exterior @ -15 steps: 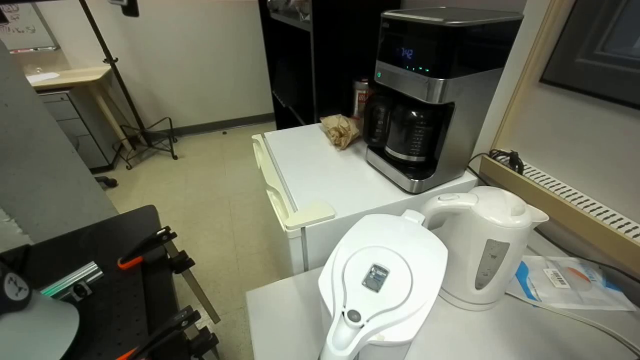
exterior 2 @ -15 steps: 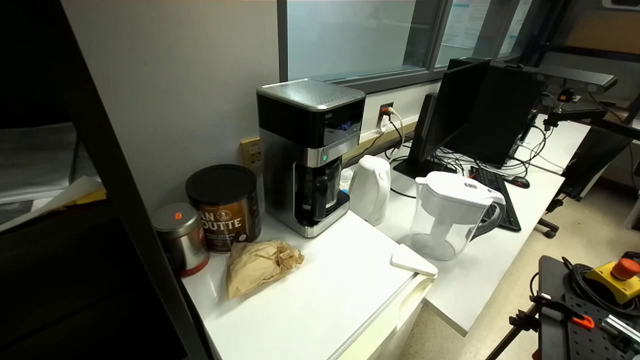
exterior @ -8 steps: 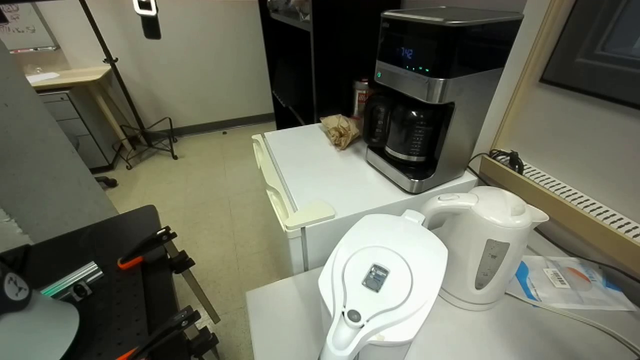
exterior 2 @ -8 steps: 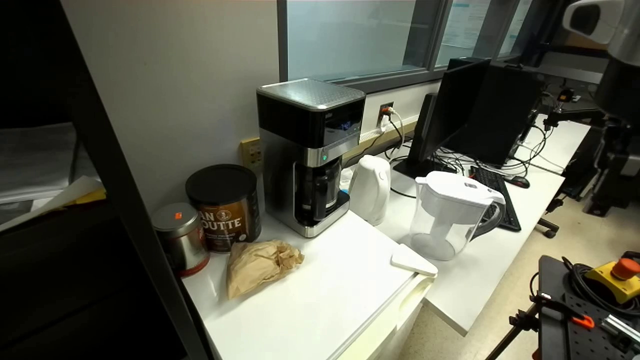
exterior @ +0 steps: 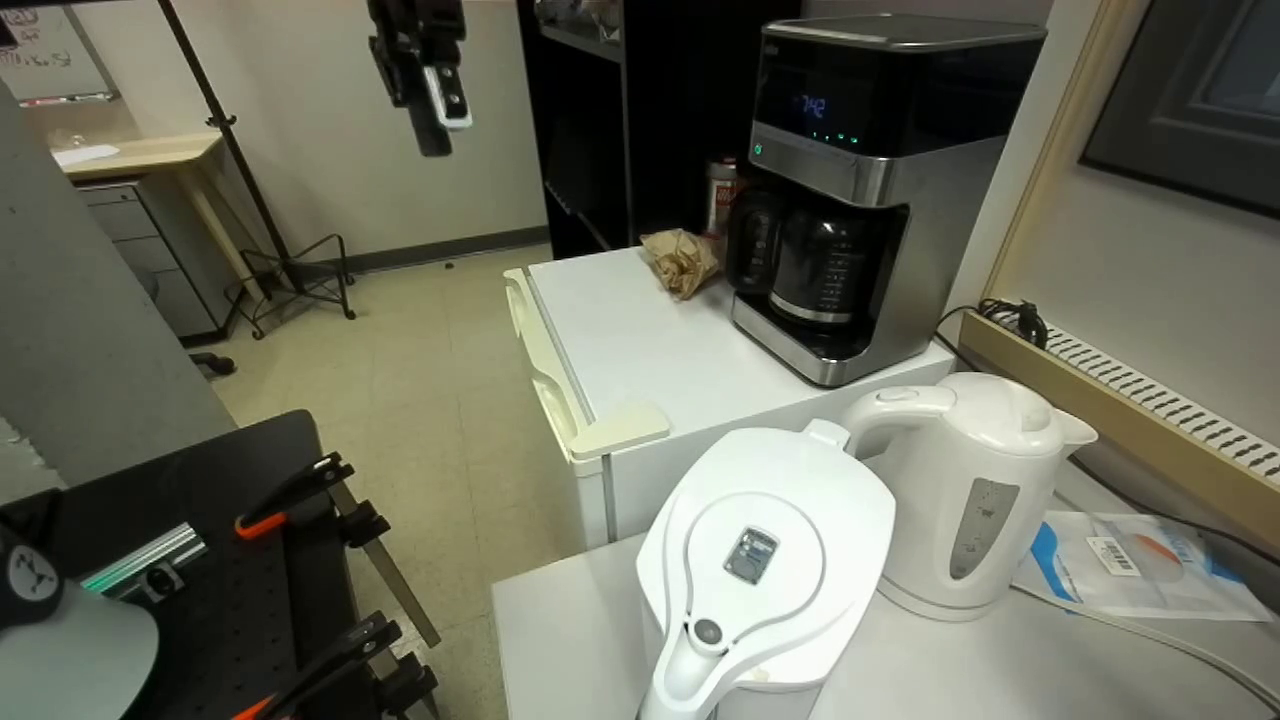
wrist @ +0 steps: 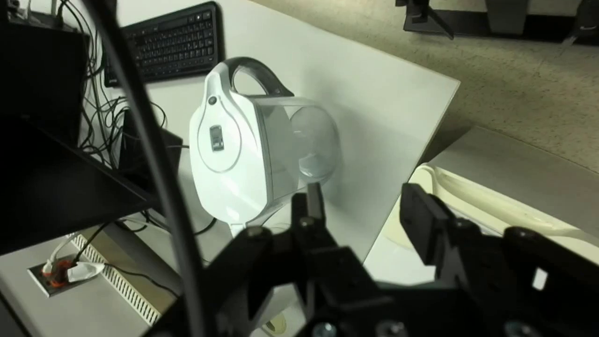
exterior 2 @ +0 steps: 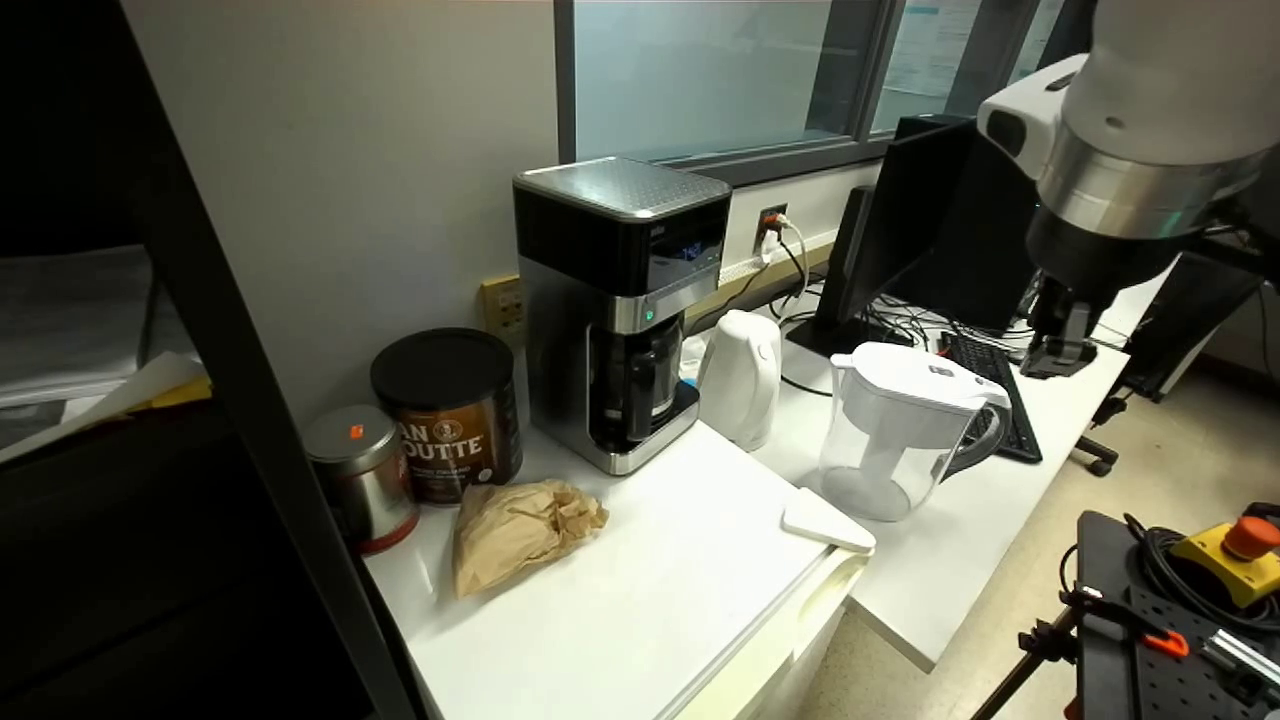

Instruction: Press a button on the coffee maker

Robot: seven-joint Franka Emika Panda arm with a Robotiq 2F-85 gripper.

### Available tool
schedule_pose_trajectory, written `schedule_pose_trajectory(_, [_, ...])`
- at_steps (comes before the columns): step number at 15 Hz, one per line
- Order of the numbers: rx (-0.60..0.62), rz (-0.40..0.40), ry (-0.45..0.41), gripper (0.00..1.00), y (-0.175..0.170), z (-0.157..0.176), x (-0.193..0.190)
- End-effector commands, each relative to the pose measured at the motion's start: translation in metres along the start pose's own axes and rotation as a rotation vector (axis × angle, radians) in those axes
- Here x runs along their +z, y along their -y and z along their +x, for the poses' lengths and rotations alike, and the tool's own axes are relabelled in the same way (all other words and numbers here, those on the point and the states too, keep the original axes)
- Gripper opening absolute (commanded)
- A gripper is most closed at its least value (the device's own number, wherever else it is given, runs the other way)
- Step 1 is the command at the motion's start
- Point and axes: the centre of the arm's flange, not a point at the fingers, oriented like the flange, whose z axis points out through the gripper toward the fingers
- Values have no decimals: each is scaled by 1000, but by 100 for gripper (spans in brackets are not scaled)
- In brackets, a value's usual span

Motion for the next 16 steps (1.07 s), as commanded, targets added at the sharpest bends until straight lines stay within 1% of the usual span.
schedule_pose_trajectory(1, [-75, -34, -78, 18, -5, 20, 24])
schedule_pose_trajectory(3, [-87, -62, -131, 5, -6, 32, 33])
schedule_pose_trajectory(5, [-98, -92, -179, 1, -6, 47, 40])
schedule_pose_trajectory(7, [-103, -111, -222, 0, -7, 63, 43])
schedule_pose_trajectory(9, [-102, -119, -261, 3, -7, 76, 46])
schedule_pose_trajectory(11, [-95, -121, -301, 3, -4, 89, 49])
schedule_pose_trajectory(16, [-63, -161, -384, 2, -1, 121, 52])
